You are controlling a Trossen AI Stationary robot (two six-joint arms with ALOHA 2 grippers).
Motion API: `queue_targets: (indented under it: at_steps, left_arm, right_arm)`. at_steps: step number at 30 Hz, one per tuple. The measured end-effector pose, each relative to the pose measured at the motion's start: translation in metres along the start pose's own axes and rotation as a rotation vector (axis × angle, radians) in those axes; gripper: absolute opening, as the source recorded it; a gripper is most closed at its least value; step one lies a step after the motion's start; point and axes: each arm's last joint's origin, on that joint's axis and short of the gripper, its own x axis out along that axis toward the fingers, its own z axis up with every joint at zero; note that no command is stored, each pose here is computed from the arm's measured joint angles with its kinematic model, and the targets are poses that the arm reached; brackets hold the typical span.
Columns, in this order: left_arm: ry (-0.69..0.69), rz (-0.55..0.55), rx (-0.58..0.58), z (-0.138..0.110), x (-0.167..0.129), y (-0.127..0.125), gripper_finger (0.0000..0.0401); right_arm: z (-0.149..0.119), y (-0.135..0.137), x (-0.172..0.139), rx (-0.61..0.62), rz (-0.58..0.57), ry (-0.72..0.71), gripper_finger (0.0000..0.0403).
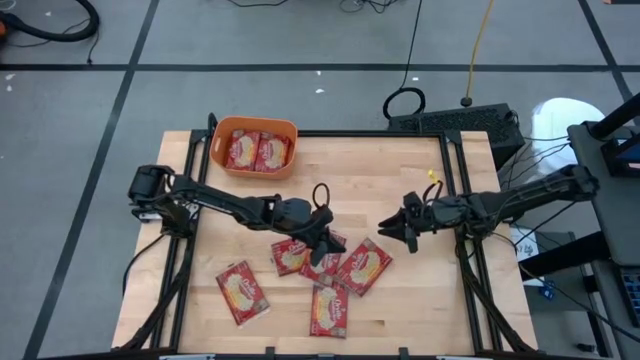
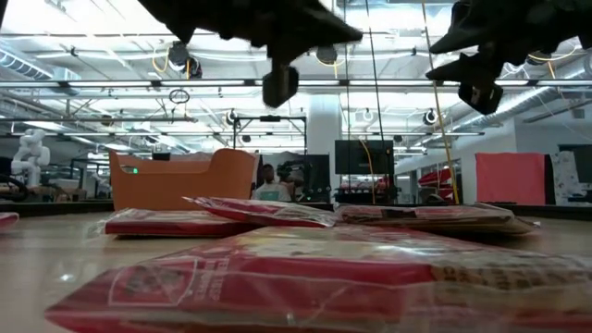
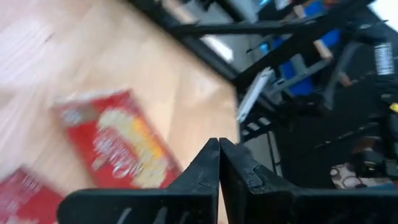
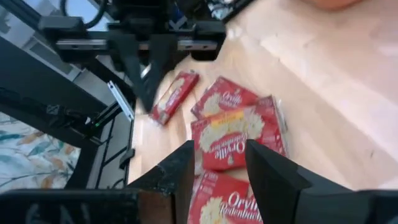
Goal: Sort popcorn bags into baskets
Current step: Stack the red popcorn bag on top of the red popcorn bag in the orange bin
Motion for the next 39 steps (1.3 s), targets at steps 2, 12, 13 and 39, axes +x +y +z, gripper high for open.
queue_targets:
  at_steps: [2,12,13,39]
  left_arm:
    - [0.026,0.046,-0.055,-0.004,0.001,0.005,0.0010]
    - [0.092,0.164,-0.204,-0.022,0.019,0.029,0.0075]
    - [0.094,0.174,-0.209,-0.024,0.021,0.032,0.0082]
    - [0.146,0.452,-0.339,0.006,0.073,0.060,0.0147]
  right_arm:
    - [-0.005,-0.002,0.001,0.037,-0.027,0.040,0.0137]
    - [-0.047,0.005,0.012,0.124,-0.002,0.440,0.0131]
    - [-0.053,0.006,0.014,0.105,-0.003,0.472,0.0127]
    - [-0.114,-0.009,0.055,0.053,-0.273,0.578,0.0003]
